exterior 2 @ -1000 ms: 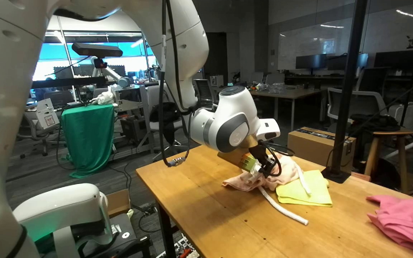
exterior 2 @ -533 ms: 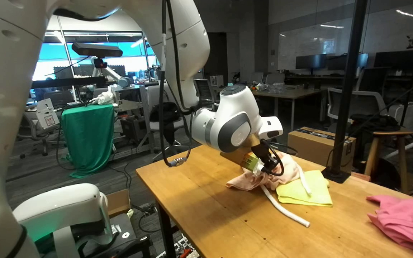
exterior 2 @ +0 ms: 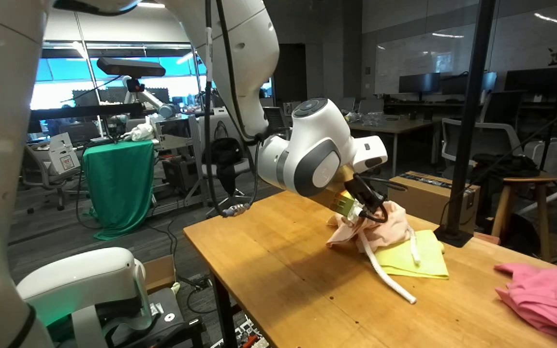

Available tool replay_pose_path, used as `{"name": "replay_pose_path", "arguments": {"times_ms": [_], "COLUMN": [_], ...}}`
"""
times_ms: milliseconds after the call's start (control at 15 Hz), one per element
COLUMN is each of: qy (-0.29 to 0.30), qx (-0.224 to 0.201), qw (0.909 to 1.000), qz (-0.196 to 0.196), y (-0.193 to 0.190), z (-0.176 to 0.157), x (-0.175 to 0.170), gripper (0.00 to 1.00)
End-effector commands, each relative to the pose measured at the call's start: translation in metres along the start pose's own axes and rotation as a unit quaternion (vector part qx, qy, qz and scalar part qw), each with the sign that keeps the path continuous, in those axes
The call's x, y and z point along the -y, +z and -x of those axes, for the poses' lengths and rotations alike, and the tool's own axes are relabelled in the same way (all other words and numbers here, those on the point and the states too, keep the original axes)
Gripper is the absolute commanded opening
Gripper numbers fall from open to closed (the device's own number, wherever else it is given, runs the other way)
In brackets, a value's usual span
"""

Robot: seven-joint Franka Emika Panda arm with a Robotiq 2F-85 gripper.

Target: Spread the cloths and the objects across the table

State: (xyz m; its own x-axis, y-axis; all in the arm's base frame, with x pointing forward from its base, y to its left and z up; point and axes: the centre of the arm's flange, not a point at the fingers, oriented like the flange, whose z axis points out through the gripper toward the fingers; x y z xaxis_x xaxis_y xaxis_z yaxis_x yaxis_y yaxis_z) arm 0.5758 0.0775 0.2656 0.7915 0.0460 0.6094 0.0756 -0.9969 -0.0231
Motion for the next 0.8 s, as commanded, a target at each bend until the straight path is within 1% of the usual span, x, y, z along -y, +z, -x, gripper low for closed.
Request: {"name": "replay_pose_path", "arguments": {"times_ms": [0, 333, 533, 733], "qy": [0.018, 0.035, 0.045, 0.059], "qx": [-0.056, -0.130, -0.162, -0.201], "qw": [0.9983, 0.9909, 0.9856, 0.9778], "qz": [0.005, 0.012, 0.016, 0.016], "y": [-0.042, -0.085, -0.106, -0.127], "z": [-0.012, -0.027, -0.032, -0.037], "x": [-0.008, -0.022, -0.029, -0.034], "gripper": [0.04, 0.04, 0.04, 0.04]}}
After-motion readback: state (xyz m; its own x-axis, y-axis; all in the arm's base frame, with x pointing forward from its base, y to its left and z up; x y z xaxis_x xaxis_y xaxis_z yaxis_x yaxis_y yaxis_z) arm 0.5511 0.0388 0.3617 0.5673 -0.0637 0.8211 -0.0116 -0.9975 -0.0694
